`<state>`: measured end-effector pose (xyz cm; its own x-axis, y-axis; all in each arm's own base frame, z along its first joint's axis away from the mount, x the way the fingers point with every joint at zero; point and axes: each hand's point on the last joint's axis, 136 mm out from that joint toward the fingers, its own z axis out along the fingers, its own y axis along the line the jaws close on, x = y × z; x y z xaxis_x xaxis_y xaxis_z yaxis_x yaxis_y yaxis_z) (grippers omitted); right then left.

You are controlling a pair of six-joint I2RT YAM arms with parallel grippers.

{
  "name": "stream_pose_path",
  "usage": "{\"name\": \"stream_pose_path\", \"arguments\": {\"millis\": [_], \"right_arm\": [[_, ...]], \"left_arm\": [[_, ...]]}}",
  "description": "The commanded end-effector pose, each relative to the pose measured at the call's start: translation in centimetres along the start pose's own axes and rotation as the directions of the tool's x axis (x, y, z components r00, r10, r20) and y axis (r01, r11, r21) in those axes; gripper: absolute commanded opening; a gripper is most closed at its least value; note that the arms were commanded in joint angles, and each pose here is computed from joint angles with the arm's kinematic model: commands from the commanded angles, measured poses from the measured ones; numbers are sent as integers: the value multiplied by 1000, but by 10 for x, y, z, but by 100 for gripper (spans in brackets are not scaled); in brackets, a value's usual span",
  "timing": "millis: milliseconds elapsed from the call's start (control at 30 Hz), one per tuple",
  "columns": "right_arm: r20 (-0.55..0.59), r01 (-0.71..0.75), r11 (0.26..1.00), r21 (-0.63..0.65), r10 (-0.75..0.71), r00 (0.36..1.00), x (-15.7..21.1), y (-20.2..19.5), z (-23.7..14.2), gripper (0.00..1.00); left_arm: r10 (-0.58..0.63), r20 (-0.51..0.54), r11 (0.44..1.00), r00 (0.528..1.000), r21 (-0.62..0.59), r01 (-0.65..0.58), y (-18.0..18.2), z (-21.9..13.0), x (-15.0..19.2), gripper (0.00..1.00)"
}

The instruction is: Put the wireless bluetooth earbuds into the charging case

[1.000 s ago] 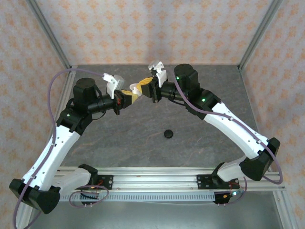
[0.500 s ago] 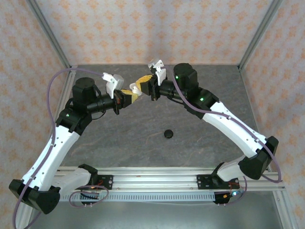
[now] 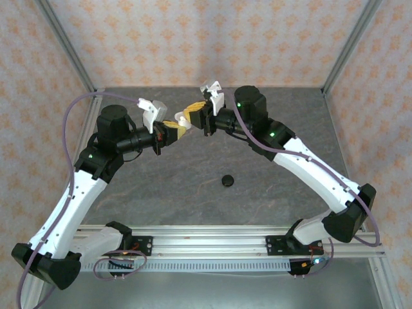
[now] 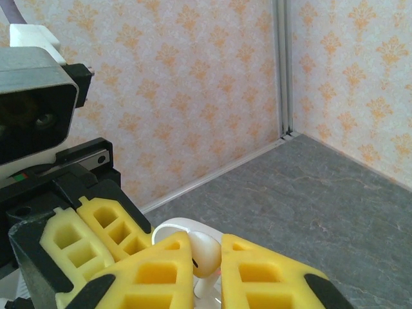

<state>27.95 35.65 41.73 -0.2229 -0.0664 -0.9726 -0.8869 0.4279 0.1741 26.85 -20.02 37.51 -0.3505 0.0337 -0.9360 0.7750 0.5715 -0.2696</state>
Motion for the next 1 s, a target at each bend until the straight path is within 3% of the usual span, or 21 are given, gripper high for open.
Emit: {"name": "stream_pose_path", "arguments": {"millis": [0, 800, 967], "right_arm": [[39, 7, 999, -32, -5, 999, -11, 12, -12, 14], [8, -83, 992, -95, 85, 996, 1, 24, -14, 13], [0, -97, 992, -84, 98, 995, 4, 21, -11, 19]], "left_arm": [[32, 45, 999, 998, 3, -32, -9, -8, -13, 0], [36, 40, 999, 999, -11, -36, -1, -1, -19, 0], [35, 40, 999, 999, -8, -35, -2, 0, -19, 0]]}}
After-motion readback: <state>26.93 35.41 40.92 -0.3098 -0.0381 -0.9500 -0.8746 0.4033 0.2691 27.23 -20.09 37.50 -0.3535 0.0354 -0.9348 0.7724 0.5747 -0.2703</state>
